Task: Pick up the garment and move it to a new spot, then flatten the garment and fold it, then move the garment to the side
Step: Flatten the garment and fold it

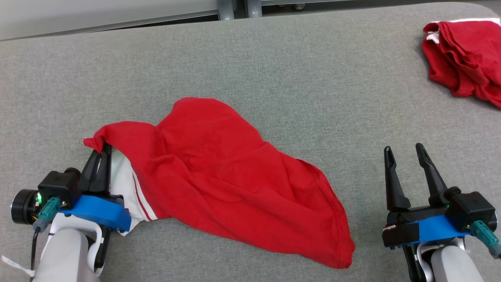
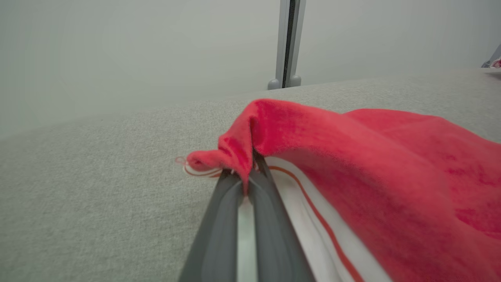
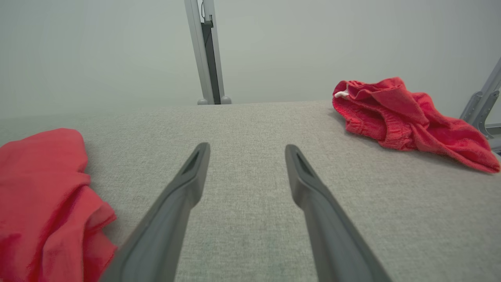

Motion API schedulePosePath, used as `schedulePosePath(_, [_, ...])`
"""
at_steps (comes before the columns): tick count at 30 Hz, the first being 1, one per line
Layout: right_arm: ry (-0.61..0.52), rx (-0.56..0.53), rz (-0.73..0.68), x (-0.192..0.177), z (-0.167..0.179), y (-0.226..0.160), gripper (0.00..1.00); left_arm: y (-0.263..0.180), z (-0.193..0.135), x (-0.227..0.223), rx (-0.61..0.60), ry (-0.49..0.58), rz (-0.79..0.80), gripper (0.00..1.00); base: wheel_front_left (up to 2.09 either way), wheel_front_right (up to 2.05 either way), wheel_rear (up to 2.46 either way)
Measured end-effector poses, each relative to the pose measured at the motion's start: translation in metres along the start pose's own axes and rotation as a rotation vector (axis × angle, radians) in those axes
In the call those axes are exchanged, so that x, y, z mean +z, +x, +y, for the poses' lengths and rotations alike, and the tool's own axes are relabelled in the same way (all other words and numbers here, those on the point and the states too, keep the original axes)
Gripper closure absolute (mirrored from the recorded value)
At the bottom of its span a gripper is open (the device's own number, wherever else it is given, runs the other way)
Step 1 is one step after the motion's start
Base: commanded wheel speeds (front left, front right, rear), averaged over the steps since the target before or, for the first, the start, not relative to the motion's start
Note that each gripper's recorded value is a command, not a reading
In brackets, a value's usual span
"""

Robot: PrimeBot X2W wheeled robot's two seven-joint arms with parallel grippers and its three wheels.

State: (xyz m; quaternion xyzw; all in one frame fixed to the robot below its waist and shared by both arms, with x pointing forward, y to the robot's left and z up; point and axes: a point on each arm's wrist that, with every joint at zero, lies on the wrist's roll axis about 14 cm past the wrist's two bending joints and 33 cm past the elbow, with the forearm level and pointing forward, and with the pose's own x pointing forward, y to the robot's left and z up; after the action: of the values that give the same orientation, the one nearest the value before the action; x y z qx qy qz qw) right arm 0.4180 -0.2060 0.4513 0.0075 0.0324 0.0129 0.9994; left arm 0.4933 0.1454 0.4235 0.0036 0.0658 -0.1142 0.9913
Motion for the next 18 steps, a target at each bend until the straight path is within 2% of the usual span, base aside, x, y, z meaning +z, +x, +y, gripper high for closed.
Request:
schedulePosePath(2, [-0.002, 0.003, -0.004, 0.001, 0.001, 0.002, 0.0, -0.001, 0.001, -0.003, 0.007, -0.007, 0.01, 1.0, 0.0, 0.0, 0.0])
schedulePosePath(3, [-0.004, 0.006, -0.006, 0.002, 0.002, 0.003, 0.0, -0.002, 0.002, -0.004, 0.011, -0.01, 0.013, 0.64, 0.0, 0.0, 0.0])
schedulePosePath(4, [-0.004, 0.008, -0.007, 0.002, 0.003, 0.004, 0.0, -0.003, 0.002, -0.004, 0.016, -0.014, 0.013, 0.09, 0.0, 0.0, 0.0])
schedulePosePath(5, [-0.003, 0.011, -0.007, 0.002, 0.004, 0.004, 0.0, -0.003, 0.004, -0.002, 0.023, -0.018, 0.007, 0.0, 0.0, 0.0, 0.0])
schedulePosePath(10, [0.002, 0.033, -0.02, 0.006, 0.012, 0.008, 0.0, -0.014, 0.012, 0.011, 0.06, -0.022, -0.031, 0.0, 0.0, 0.0, 0.0])
schedulePosePath(18, [0.02, 0.079, -0.046, 0.015, 0.03, 0.007, 0.0, -0.056, 0.025, 0.02, 0.145, -0.031, -0.065, 0.0, 0.0, 0.0, 0.0])
